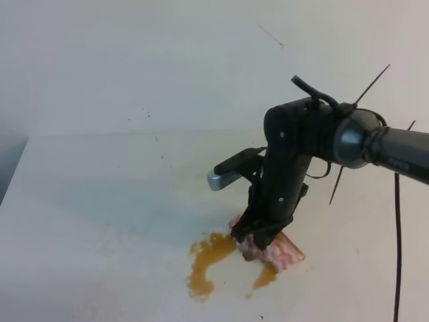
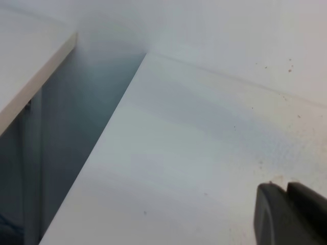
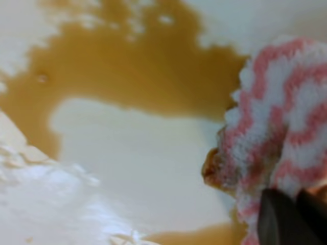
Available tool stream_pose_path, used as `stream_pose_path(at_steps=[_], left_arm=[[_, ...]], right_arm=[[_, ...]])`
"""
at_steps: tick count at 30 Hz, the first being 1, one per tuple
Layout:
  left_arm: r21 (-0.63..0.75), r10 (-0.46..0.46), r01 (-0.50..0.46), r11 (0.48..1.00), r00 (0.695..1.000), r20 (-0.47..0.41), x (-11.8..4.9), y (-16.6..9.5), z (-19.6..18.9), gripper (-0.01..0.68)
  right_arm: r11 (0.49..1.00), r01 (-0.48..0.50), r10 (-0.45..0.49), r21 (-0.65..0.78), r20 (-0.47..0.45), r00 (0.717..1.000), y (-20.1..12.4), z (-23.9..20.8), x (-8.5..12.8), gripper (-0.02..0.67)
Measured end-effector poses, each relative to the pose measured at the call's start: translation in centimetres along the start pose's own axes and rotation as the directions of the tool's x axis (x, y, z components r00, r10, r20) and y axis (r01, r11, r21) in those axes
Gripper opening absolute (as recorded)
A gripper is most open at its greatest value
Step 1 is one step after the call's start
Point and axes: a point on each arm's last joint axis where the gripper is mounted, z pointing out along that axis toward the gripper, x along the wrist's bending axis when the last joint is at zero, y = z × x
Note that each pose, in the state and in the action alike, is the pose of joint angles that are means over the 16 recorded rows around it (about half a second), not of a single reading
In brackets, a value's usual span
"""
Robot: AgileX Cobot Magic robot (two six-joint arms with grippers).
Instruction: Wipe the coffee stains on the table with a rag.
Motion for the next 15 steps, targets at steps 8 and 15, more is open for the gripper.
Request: stream_pose_path(at_steps=[8,15], left_arm=[[0.002,0.000,0.000,1.000,1.000,-0.001,0.0,0.1,0.0,-0.001],[0.002,0.000,0.000,1.000,1.000,-0.001,0.0,0.1,0.0,-0.001]], right_arm=[[0.997,0.053,-0.056,-0.052,-0.062,0.996,0.9,0.5,4.3,0.009],[0.991,0.065,-0.074,-0.115,-0.078,0.994,1.9,-0.2,5.5,0.009]])
